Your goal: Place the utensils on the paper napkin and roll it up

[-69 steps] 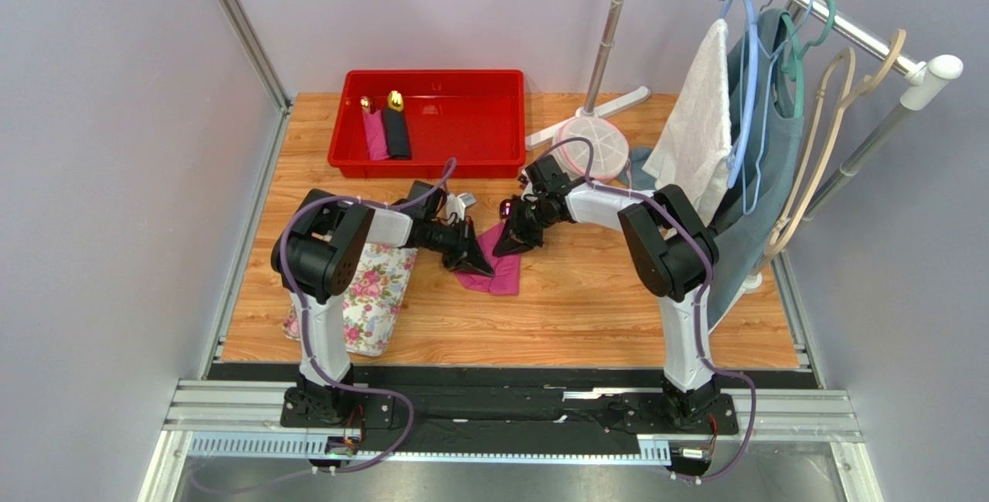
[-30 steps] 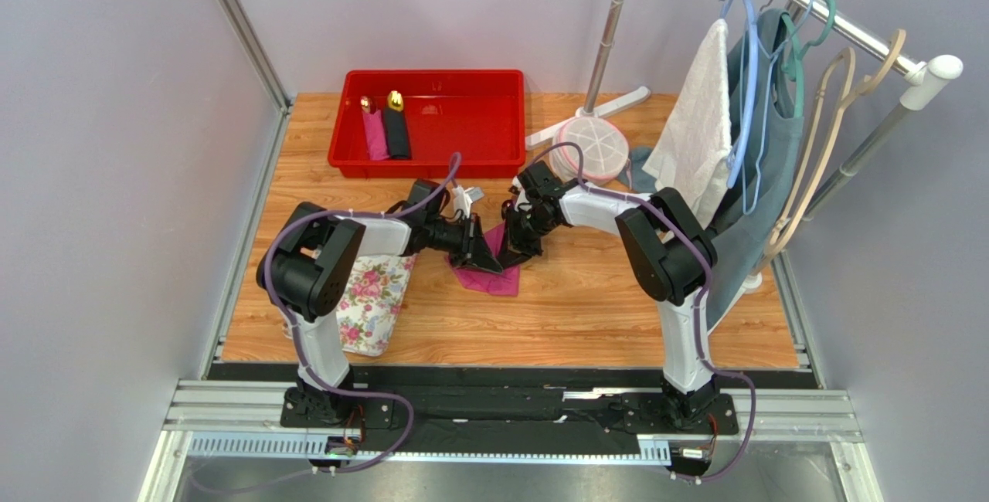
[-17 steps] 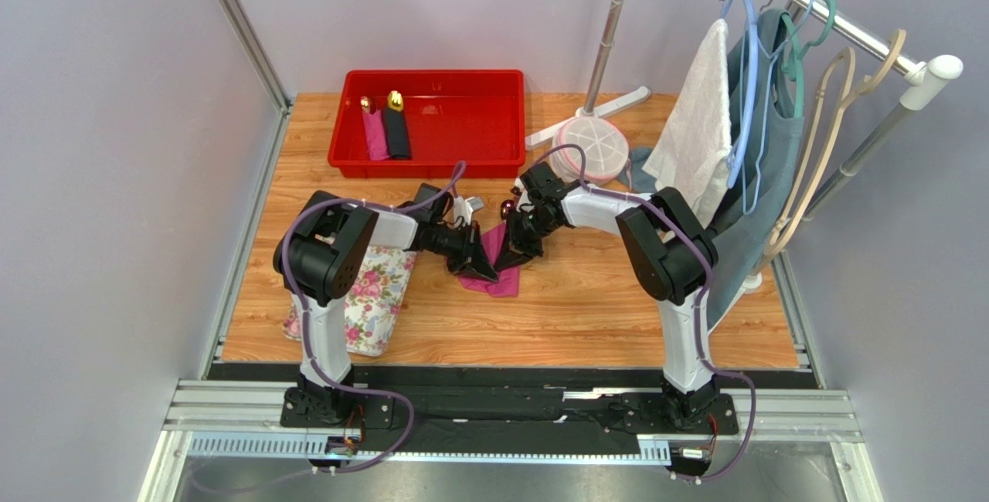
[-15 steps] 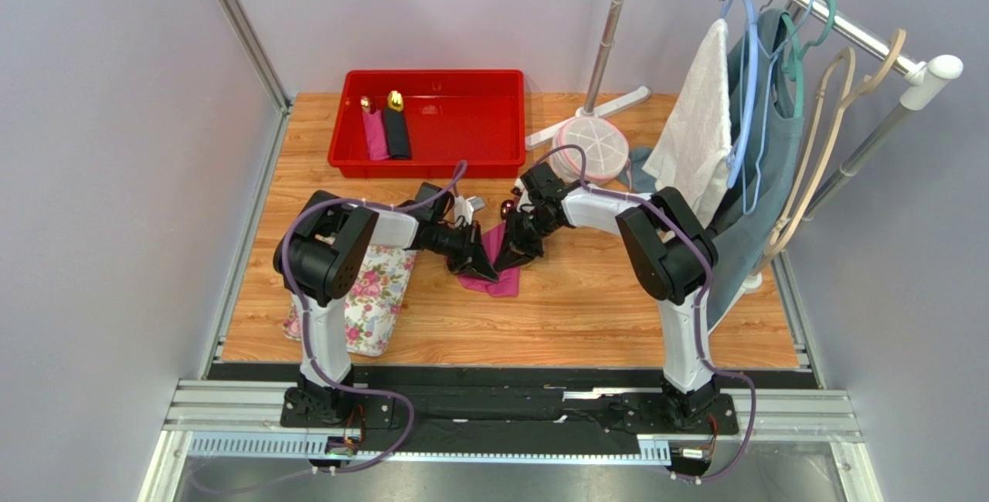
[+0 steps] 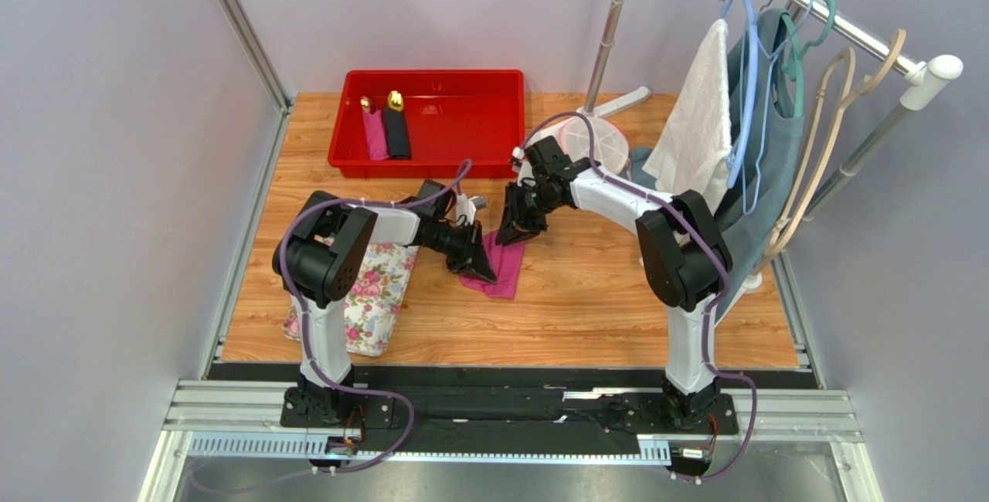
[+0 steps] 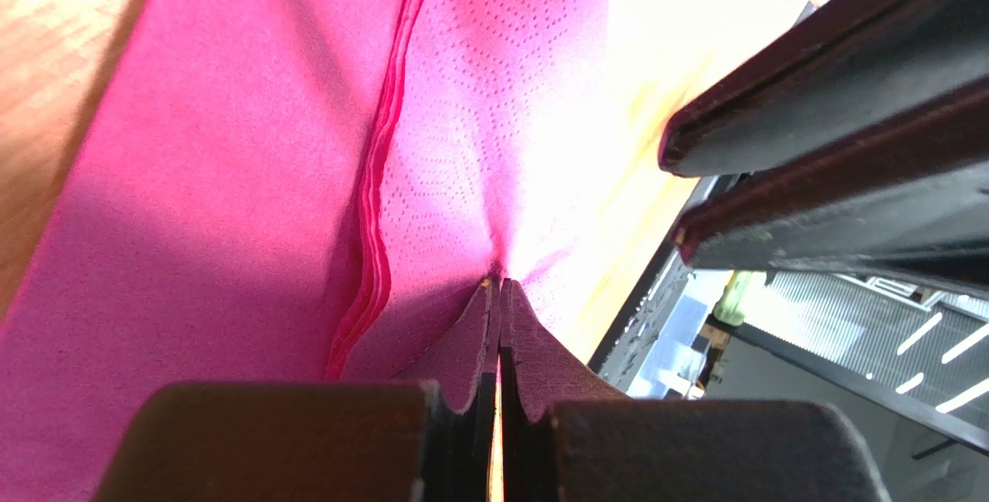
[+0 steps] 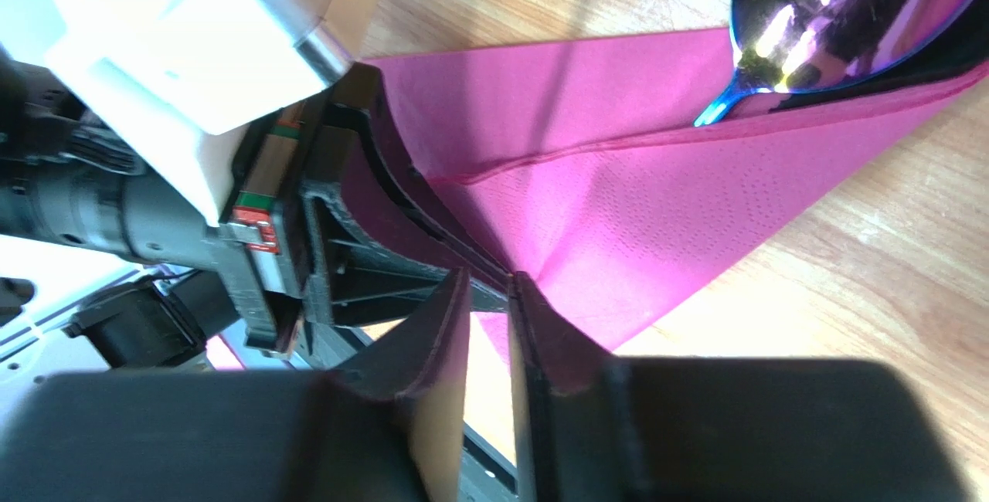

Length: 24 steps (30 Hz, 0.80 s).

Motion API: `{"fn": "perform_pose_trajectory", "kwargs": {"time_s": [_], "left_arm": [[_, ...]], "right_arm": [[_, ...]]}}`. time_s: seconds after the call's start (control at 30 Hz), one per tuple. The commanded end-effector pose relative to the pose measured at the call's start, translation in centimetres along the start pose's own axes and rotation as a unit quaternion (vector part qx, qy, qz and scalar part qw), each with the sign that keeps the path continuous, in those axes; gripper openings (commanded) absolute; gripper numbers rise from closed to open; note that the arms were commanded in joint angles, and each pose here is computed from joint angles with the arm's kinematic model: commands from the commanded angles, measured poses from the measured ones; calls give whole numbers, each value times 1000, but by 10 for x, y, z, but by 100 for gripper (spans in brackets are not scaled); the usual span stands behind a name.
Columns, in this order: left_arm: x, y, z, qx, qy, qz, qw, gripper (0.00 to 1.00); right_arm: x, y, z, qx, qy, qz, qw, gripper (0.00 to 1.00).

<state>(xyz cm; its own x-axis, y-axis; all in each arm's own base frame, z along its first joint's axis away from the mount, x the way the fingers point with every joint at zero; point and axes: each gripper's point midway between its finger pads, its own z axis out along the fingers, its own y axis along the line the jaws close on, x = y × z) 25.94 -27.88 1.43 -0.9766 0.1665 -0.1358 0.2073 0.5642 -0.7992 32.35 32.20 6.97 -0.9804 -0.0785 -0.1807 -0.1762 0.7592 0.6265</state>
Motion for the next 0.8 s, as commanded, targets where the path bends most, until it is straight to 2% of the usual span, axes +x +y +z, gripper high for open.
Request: {"fn": "perform_pose_trajectory", "kwargs": {"time_s": [0.0, 0.37, 0.5, 0.63, 0.77], "left_arm": [[11, 37, -1, -85, 8, 6, 996, 0], [12, 38, 0, -83, 10, 4, 997, 0], [7, 25, -6, -60, -7, 16, 998, 1], [-6, -10, -24, -5, -30, 50, 998, 13], [-10, -50, -38, 46, -44, 97, 993, 32]], "right_arm": [[-2, -1, 2, 9, 3, -12, 1000, 18], [-2, -29, 36, 27, 15, -5, 1000, 7], [6, -48, 50, 46, 29, -9, 998, 3], [16, -56, 56, 46, 47, -3, 998, 2], [25, -59, 56, 45, 57, 2, 997, 1]]}}
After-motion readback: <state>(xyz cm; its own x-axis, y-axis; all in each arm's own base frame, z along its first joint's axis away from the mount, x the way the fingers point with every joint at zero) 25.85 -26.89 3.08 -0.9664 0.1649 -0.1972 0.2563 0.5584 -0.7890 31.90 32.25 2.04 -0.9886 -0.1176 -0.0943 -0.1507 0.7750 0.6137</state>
